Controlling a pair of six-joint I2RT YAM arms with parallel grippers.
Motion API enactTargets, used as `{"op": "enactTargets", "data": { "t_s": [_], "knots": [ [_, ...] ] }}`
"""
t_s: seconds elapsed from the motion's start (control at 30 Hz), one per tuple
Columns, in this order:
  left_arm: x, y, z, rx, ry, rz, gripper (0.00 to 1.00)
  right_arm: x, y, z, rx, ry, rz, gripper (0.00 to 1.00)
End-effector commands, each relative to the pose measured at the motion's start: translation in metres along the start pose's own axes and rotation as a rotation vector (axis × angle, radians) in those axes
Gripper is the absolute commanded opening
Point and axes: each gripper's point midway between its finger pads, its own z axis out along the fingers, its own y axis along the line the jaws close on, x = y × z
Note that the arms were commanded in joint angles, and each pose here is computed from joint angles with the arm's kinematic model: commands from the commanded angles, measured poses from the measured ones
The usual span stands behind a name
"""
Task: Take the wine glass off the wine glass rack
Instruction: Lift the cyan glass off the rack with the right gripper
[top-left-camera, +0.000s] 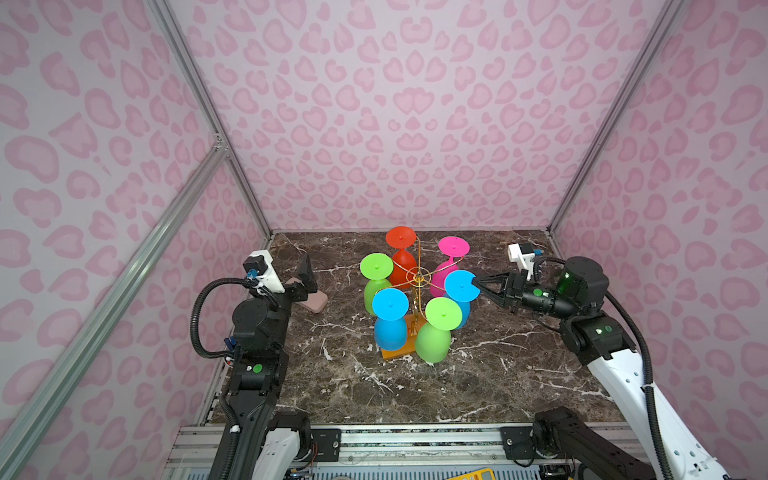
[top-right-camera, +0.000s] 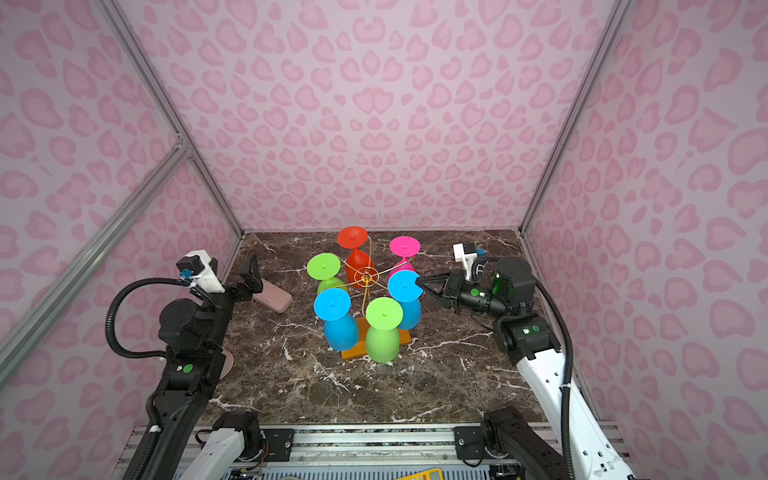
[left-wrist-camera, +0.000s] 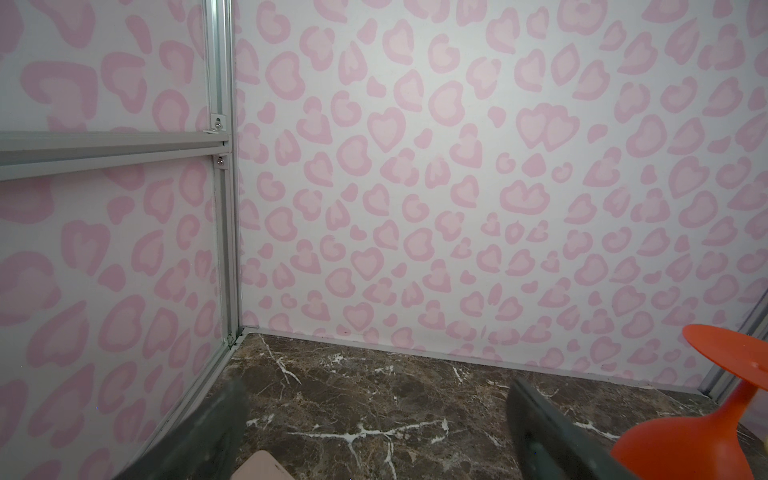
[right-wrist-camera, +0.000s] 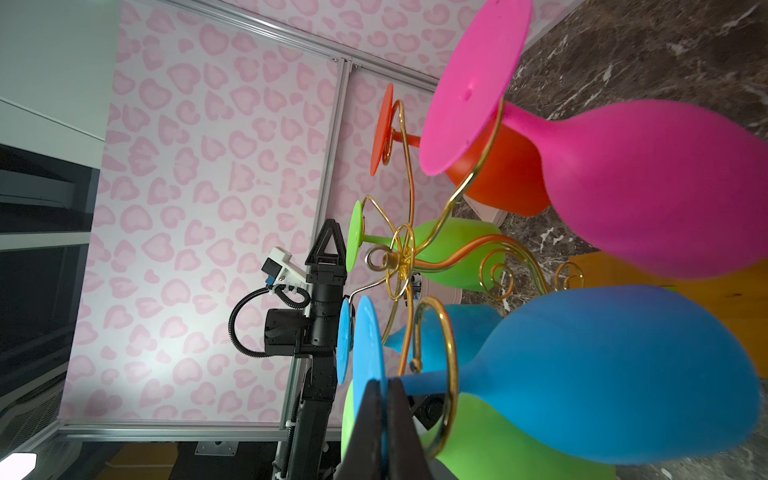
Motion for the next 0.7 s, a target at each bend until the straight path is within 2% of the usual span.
{"op": "enactTargets", "data": {
  "t_s": [0.0,0.67],
  "knots": [
    [-0.011,-0.002,-0.002,0.005,-0.031,-0.005,0.98,-0.007,0.011,0.002,-0.024,-0.034,-0.053,0.00],
    [-0.014,-0.001,-0.004,0.000,-0.039,-0.001,0.98,-0.039,0.014,0.015,-0.033,-0.131,-0.080,0.00]
  ]
}}
